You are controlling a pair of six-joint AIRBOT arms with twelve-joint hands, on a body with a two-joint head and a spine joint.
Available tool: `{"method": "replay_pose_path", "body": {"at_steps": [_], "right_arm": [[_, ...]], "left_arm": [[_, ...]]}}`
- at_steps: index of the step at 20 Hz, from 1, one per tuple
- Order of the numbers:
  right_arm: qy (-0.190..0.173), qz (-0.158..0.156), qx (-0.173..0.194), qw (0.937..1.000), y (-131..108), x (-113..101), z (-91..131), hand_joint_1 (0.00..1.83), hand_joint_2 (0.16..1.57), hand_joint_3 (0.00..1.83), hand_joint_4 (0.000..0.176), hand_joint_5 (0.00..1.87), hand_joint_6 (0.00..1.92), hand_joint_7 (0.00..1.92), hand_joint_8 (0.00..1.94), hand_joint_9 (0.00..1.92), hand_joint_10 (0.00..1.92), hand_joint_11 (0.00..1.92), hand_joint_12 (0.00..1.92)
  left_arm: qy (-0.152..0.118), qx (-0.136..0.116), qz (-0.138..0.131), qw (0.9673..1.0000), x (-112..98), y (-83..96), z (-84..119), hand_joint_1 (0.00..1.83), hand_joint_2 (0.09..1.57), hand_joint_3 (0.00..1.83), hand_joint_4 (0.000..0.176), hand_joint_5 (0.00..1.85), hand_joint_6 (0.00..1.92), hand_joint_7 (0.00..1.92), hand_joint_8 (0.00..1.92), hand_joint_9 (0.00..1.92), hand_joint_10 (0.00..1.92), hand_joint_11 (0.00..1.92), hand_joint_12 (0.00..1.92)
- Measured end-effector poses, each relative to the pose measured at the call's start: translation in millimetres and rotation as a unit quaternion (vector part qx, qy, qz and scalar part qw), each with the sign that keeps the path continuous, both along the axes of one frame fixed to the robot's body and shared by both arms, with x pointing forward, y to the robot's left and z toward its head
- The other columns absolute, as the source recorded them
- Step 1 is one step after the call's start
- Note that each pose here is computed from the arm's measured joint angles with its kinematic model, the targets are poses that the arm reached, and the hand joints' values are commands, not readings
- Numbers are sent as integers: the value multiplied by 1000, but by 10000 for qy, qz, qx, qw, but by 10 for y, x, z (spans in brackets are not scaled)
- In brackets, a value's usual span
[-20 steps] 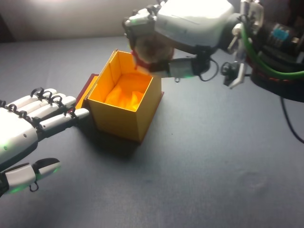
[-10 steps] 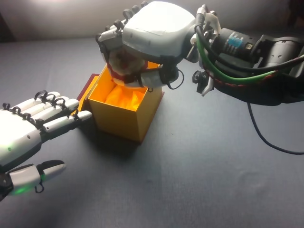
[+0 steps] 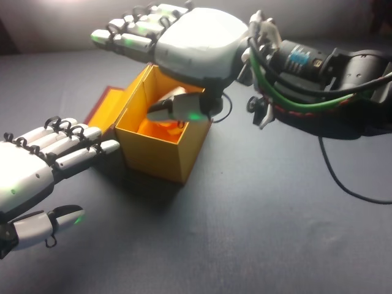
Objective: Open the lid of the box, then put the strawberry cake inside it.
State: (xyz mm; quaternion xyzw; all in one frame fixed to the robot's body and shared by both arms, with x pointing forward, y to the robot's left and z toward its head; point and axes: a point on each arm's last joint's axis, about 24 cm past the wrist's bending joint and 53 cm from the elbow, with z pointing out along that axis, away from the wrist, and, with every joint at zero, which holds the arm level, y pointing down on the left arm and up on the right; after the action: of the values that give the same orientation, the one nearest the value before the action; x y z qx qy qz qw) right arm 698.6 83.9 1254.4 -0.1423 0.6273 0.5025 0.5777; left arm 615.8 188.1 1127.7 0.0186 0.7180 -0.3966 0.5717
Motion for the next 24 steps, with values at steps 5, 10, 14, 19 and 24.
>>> {"method": "replay_pose_path", "body": {"at_steps": [5, 10, 14, 19, 24], "right_arm": [[-148, -156, 87, 9997, -381, -21, 151, 346, 1196, 18, 10, 0, 0, 0, 0, 0, 0, 51, 32], [-430, -287, 295, 9982, -1001, -254, 252, 269, 1293, 0, 0, 0, 0, 0, 0, 0, 0, 0, 87], [-408, -402, 121, 9983, -1425, -474, 95, 228, 1319, 8, 20, 0, 0, 0, 0, 0, 0, 0, 0], [-125, -758, 144, 9969, -2008, -673, -153, 207, 1356, 15, 38, 0, 0, 0, 0, 0, 0, 0, 0], [-73, -1211, 195, 9924, -2447, -923, -252, 344, 1322, 0, 0, 0, 0, 0, 0, 0, 0, 0, 0]], "left_arm": [[-22, -146, 29, 9999, -23, -17, 46, 662, 1392, 0, 81, 90, 17, 0, 0, 0, 0, 0, 0], [-125, -260, 90, 9995, -57, 38, 122, 602, 1395, 0, 87, 70, 2, 0, 0, 0, 0, 0, 0], [-314, -447, 178, 9983, -59, 99, 244, 640, 1395, 0, 64, 49, 0, 0, 0, 0, 0, 0, 0], [-646, -776, 366, 9942, -52, 215, 442, 406, 1407, 5, 81, 0, 0, 0, 0, 0, 0, 0, 0], [-1052, -1056, 354, 9882, -96, 245, 670, 26, 1402, 3, 22, 0, 0, 0, 0, 0, 0, 0, 0]]}}
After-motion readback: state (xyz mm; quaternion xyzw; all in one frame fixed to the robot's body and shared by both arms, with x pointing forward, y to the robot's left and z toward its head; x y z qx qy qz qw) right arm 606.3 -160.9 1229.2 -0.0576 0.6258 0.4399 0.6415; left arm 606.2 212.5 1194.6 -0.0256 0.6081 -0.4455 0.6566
